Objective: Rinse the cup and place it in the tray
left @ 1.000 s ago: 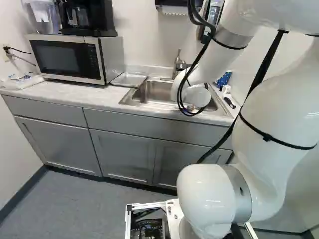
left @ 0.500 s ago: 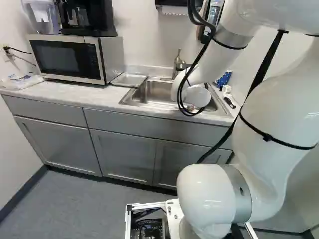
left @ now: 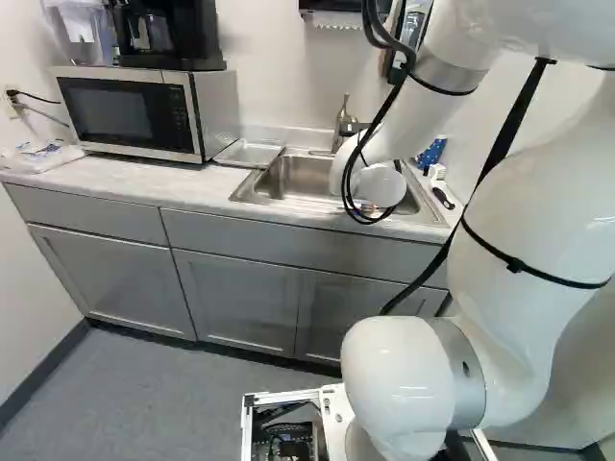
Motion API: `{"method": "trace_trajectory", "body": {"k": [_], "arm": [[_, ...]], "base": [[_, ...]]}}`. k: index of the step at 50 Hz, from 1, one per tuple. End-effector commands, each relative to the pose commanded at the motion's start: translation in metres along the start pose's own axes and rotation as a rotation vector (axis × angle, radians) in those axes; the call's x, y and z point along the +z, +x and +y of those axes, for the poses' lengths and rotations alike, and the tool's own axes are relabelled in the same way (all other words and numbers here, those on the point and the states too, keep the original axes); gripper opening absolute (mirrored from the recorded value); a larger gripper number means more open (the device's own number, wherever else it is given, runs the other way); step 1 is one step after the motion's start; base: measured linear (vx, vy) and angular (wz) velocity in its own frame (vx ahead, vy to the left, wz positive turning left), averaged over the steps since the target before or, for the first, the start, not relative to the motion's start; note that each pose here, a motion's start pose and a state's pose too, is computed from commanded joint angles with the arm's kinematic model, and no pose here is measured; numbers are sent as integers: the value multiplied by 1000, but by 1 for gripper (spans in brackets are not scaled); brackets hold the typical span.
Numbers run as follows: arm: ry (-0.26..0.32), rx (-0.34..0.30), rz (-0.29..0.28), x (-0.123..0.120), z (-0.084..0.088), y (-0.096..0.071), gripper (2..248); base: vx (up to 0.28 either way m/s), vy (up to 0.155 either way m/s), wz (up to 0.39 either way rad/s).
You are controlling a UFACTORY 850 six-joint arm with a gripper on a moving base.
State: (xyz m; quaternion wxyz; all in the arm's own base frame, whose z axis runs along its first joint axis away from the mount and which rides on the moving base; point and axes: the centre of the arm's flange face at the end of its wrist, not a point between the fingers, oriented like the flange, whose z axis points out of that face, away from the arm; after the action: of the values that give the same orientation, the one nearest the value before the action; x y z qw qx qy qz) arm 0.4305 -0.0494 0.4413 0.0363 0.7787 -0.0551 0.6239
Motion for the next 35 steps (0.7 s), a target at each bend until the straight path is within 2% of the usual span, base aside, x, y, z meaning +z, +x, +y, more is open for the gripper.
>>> {"method": "trace_trajectory", "body": {"k": [35], "arm": [[0,0,0,0,0,0,123]], "base": [[0,0,0]]}}
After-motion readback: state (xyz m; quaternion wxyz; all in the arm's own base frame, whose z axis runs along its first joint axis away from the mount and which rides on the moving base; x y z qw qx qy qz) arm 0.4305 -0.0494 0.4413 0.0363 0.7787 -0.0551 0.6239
